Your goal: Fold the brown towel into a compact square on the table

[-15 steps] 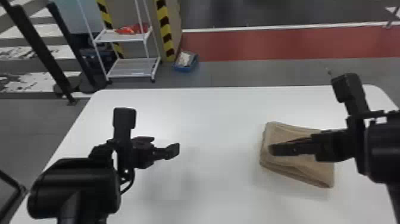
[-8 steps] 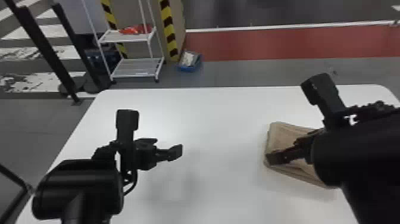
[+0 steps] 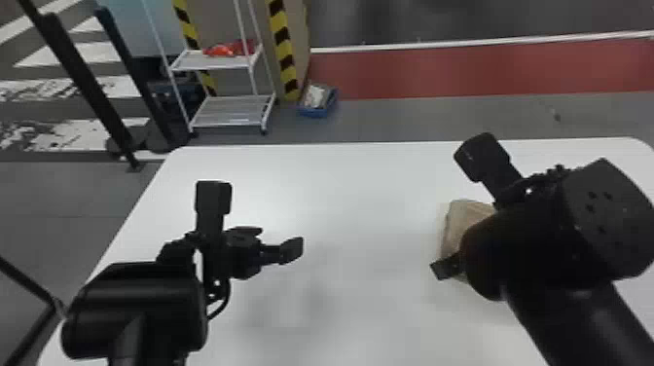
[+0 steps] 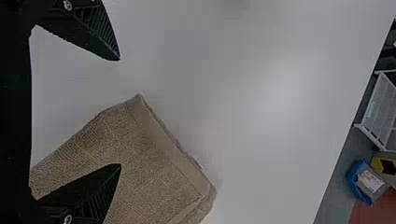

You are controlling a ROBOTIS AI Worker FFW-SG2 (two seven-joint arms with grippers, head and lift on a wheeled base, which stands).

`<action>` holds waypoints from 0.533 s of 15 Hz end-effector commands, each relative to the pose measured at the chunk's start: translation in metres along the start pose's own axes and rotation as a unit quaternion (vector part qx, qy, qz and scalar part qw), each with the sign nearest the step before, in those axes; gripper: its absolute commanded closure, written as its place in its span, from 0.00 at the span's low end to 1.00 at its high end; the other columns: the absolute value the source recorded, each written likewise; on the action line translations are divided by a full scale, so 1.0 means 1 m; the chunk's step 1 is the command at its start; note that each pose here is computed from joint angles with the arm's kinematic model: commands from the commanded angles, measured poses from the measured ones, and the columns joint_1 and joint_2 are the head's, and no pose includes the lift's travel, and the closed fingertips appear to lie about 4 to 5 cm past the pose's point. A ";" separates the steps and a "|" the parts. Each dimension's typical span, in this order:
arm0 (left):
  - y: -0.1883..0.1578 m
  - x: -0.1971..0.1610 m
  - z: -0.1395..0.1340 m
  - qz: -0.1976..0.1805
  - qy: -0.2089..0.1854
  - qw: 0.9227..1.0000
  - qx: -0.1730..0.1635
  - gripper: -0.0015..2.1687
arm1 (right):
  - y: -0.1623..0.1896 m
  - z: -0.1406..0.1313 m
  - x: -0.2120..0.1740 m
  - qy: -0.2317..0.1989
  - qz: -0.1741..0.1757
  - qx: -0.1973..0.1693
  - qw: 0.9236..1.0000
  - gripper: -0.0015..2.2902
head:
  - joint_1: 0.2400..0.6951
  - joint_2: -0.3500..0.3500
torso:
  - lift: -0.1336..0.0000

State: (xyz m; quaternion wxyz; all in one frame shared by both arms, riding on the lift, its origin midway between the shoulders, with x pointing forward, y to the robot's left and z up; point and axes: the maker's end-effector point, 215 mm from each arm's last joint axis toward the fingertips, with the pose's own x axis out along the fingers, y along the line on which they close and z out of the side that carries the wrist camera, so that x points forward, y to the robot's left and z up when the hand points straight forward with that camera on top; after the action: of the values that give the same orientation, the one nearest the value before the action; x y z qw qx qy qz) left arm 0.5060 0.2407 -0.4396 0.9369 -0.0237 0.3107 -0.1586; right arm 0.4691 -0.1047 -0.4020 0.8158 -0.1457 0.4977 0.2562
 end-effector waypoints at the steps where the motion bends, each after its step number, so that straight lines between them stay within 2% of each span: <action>1: -0.001 0.001 -0.001 -0.002 -0.001 1.000 -0.001 0.03 | 0.002 -0.003 0.013 0.026 -0.005 -0.003 1.000 0.03 | 1.00 0.72 | 0.07; 5: 0.001 0.000 -0.002 0.000 -0.001 1.000 -0.003 0.03 | -0.004 0.000 0.028 0.062 -0.014 -0.004 0.998 0.04 | 1.00 0.72 | 0.07; 8: 0.004 -0.001 -0.002 0.001 -0.003 1.000 -0.004 0.03 | -0.020 -0.006 0.038 0.101 -0.035 -0.011 0.994 0.04 | 1.00 0.72 | 0.07</action>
State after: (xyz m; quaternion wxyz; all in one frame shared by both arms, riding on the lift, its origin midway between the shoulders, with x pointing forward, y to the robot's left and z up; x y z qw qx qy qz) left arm 0.5051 0.2448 -0.4415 0.9376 -0.0259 0.3094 -0.1567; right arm 0.4876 -0.1087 -0.4335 0.7772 -0.1855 0.5574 0.2254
